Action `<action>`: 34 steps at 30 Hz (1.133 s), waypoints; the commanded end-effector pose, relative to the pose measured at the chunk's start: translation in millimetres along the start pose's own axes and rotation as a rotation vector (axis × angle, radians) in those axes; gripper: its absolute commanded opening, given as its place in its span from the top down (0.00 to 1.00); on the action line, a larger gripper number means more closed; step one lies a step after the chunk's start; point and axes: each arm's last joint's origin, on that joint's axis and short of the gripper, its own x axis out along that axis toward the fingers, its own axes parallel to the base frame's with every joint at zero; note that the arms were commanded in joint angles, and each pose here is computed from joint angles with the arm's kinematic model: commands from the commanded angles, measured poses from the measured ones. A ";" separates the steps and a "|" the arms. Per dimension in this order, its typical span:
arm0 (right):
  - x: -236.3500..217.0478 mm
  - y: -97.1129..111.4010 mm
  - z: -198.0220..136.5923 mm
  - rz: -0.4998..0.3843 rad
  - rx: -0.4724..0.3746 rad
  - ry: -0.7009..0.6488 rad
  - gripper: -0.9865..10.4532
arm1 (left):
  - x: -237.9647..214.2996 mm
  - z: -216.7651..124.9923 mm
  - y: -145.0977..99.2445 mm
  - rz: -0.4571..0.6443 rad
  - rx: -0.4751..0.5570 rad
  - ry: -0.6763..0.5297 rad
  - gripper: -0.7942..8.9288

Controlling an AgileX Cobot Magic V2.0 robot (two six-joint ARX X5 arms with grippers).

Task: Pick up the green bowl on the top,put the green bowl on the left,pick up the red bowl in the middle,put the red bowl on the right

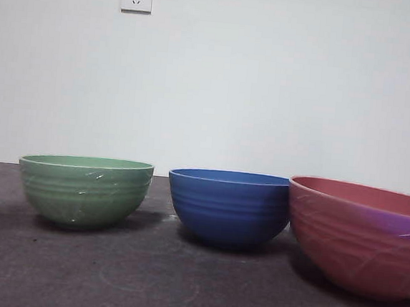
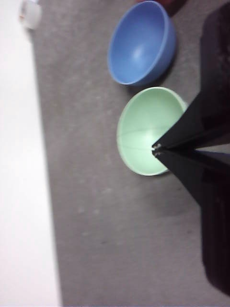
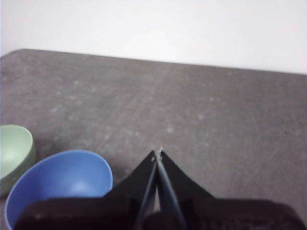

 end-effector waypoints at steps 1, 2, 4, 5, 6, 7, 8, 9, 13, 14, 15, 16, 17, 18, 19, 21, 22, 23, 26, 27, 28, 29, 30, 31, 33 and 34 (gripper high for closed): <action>0.8 -0.2 -3.8 -0.006 0.012 0.020 0.91 | 1.3 -3.7 0.5 0.004 -0.017 0.026 0.92; 0.8 -0.2 -4.5 -0.006 0.012 0.027 0.91 | 1.3 -4.5 0.5 0.003 -0.019 0.034 0.92; 0.8 -0.2 -5.6 -0.006 0.012 0.039 0.91 | 1.3 -5.4 0.5 0.003 -0.020 0.043 0.92; 0.8 -0.2 -5.9 -0.006 0.012 0.042 0.91 | 1.3 -5.4 0.5 0.003 -0.020 0.043 0.92; 0.8 -0.2 -5.9 -0.006 0.012 0.042 0.91 | 1.3 -5.4 0.5 0.003 -0.020 0.043 0.92; 0.8 -0.2 -5.9 -0.006 0.012 0.042 0.91 | 1.3 -5.4 0.5 0.003 -0.021 0.043 0.92; 0.8 -0.2 -6.0 -0.006 0.012 0.042 0.91 | 1.2 -5.4 0.4 0.003 -0.019 0.041 0.92; 0.8 -0.2 -6.0 -0.006 0.012 0.042 0.91 | -0.2 -6.3 -1.1 -0.011 -0.014 0.034 0.92; 0.6 -0.2 -6.5 -0.005 0.012 0.048 0.91 | -27.1 -13.2 -3.5 0.098 0.090 -0.058 0.92; 0.6 -0.2 -6.6 -0.006 0.012 0.049 0.91 | -33.7 -16.1 -3.3 0.143 0.089 -0.097 0.92; 0.6 -0.2 -6.7 -0.006 0.012 0.050 0.91 | -37.5 -19.1 -3.0 0.174 0.086 -0.130 0.92; 0.7 -0.2 -7.1 -0.006 0.012 0.054 0.91 | -39.8 -22.8 -2.5 0.200 0.085 -0.170 0.92; 0.7 -0.2 -7.5 -0.006 0.012 0.058 0.91 | -39.5 -27.2 -1.6 0.222 0.088 -0.209 0.92; 0.6 -0.2 -7.8 -0.006 0.012 0.062 0.91 | -37.0 -31.1 -0.3 0.240 0.091 -0.239 0.92; 0.6 -0.2 -8.1 -0.006 0.012 0.065 0.91 | -32.8 -35.8 1.5 0.256 0.093 -0.264 0.92; 0.6 -0.2 -8.3 -0.006 0.012 0.067 0.91 | -18.1 -49.4 7.1 0.287 0.101 -0.293 0.92; 0.6 -0.2 -8.3 -0.006 0.012 0.067 0.91 | -9.5 -57.3 10.1 0.297 0.100 -0.299 0.92; 0.5 -0.2 -8.4 -0.006 0.012 0.067 0.91 | -0.1 -66.0 13.3 0.299 0.098 -0.299 0.92; 0.6 -0.2 -8.5 -0.006 0.012 0.069 0.91 | 24.6 -94.4 21.1 0.302 0.061 -0.265 0.92; 0.6 -0.2 -8.6 -0.006 0.012 0.070 0.91 | 30.9 -102.9 23.0 0.304 0.047 -0.253 0.92; 0.6 -0.2 -8.6 -0.006 0.012 0.070 0.91 | 37.6 -111.9 24.9 0.302 0.037 -0.238 0.92; 0.5 -0.2 -8.6 -0.006 0.012 0.069 0.91 | 43.2 -120.1 26.4 0.300 0.024 -0.228 0.92; 0.5 -0.2 -8.6 -0.006 0.012 0.070 0.91 | 47.2 -126.1 27.4 0.298 0.009 -0.222 0.92; 0.6 -0.2 -8.6 -0.006 0.012 0.070 0.91 | 50.9 -132.2 28.4 0.296 -0.006 -0.215 0.92; 0.6 -0.2 -8.7 -0.006 0.012 0.070 0.91 | 55.2 -140.9 29.4 0.295 -0.027 -0.197 0.92; 0.6 -0.2 -8.7 -0.006 0.012 0.070 0.91 | 56.6 -144.5 29.7 0.295 -0.031 -0.192 0.92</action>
